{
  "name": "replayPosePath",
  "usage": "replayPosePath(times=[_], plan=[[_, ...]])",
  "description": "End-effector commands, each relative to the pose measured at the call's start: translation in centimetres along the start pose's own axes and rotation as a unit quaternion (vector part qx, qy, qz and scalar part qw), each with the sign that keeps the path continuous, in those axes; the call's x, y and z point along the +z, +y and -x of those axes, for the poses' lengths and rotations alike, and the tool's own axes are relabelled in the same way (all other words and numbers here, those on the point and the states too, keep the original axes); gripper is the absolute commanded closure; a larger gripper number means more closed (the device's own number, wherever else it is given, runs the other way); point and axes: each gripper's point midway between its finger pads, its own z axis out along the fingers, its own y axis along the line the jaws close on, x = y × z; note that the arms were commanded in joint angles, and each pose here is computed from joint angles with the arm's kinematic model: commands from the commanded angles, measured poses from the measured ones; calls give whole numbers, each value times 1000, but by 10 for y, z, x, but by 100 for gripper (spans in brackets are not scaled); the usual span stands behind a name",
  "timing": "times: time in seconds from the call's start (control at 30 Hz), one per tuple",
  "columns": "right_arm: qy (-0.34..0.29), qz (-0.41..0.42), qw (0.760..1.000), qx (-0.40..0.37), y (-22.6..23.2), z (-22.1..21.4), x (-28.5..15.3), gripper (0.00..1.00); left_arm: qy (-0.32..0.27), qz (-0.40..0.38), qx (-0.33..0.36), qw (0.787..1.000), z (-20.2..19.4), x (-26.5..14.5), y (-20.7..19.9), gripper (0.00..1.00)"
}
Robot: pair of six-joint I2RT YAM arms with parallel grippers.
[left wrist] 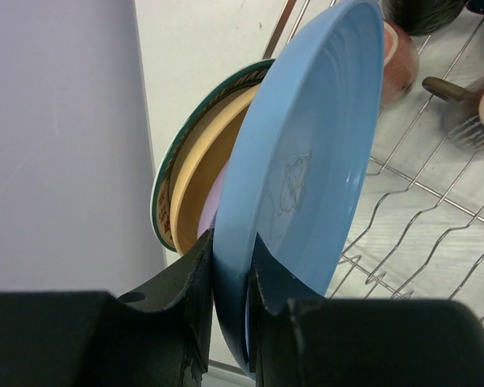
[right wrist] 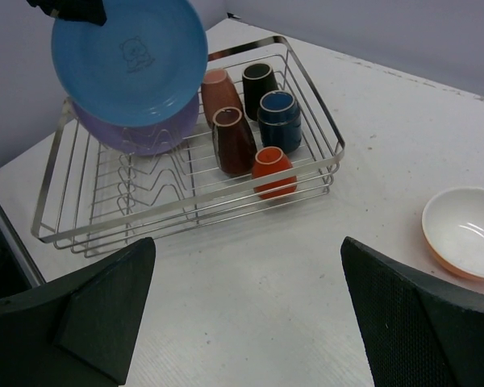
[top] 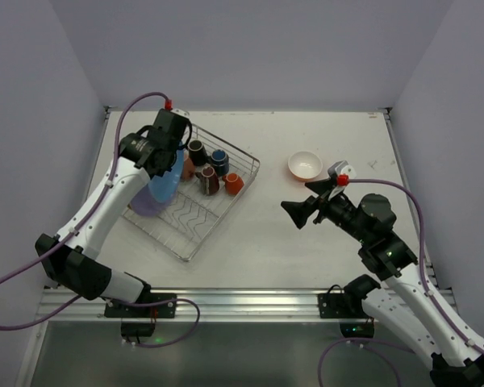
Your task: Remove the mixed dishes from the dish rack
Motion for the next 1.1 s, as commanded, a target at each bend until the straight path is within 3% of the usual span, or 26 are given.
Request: replayPosePath(times=[0.0,0.27,0.43,0.53,0.7,0.73,0.8,1.07], plan=[[-20,-17,1000,-2,-6,11,3,1,-49,-19,-37,998,23,-16,3,100],[-9,-37,999,14,-13,7,8,1,-87,-37,-91,991,26,-47,16,100],[-5,-41,999,32,-14,7,10,1,-135,-116,-130,975,31,-76,5,100],[-15,-8,998,53,0,17,12,1,-180,-224,-176,941,43,-97,-26,100],[-24,78,989,125,35,30,14,1,-255,-450,-208,830,67,-154,-89,100],[-27,90,987,133,39,32,14,1,-240,-476,-226,815,56,-154,-102,100],[-24,95,982,161,43,33,15,1,-268,-521,-234,776,61,-172,-108,100],[-4,72,979,191,38,36,20,5,-246,-605,-272,707,40,-185,-133,100]])
